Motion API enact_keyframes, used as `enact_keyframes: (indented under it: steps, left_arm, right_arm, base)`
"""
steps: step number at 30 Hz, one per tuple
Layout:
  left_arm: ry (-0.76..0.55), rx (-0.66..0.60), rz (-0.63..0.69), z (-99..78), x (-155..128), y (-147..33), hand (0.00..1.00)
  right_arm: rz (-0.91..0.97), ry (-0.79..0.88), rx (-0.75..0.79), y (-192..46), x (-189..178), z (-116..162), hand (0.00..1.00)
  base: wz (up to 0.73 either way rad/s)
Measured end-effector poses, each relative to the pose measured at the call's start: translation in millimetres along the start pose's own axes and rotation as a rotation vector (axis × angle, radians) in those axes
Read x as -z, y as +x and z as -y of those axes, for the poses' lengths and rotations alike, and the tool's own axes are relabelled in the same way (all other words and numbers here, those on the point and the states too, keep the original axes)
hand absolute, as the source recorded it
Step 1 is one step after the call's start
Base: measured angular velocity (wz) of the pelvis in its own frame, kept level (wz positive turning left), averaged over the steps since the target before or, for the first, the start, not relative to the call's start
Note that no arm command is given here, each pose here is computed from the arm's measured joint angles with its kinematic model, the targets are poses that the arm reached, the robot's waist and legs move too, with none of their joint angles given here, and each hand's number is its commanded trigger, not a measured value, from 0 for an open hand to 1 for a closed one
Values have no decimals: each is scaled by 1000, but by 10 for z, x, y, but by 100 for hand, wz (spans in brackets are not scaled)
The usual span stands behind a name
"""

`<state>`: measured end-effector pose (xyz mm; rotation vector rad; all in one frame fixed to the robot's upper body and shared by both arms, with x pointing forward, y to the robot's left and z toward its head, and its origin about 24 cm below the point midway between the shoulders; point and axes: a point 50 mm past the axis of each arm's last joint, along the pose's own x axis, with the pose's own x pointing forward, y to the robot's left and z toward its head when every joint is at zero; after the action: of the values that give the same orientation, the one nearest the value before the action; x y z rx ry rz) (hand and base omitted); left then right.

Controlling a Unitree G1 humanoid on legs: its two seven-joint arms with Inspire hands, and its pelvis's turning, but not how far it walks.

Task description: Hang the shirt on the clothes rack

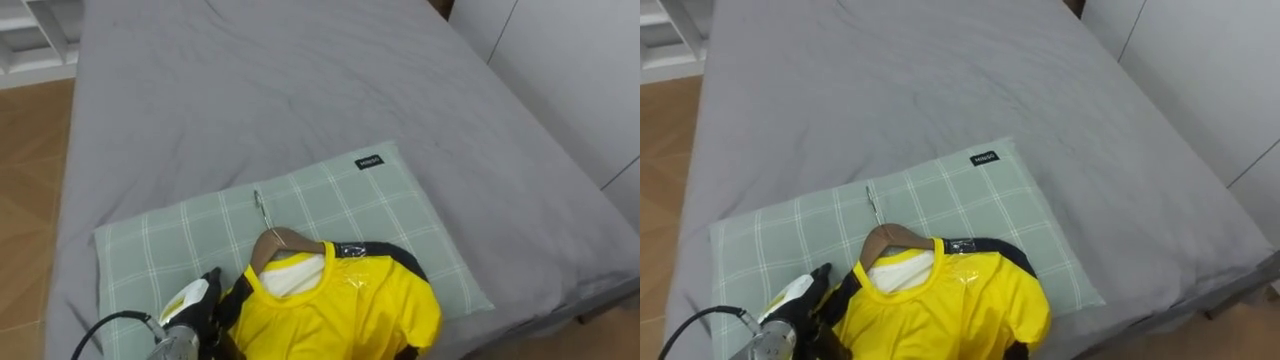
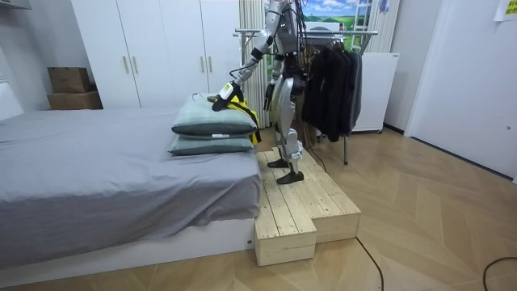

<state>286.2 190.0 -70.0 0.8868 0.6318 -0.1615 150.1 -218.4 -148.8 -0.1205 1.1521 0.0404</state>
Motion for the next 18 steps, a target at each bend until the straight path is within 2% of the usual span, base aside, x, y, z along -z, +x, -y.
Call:
enact_keyframes:
  steps: [18]
  left_arm:
    - [-93, 16, -31, 68, 31, -10, 0]
  right_arm:
    - [-19, 7, 8, 8, 13, -34, 0]
  base:
    - [-1]
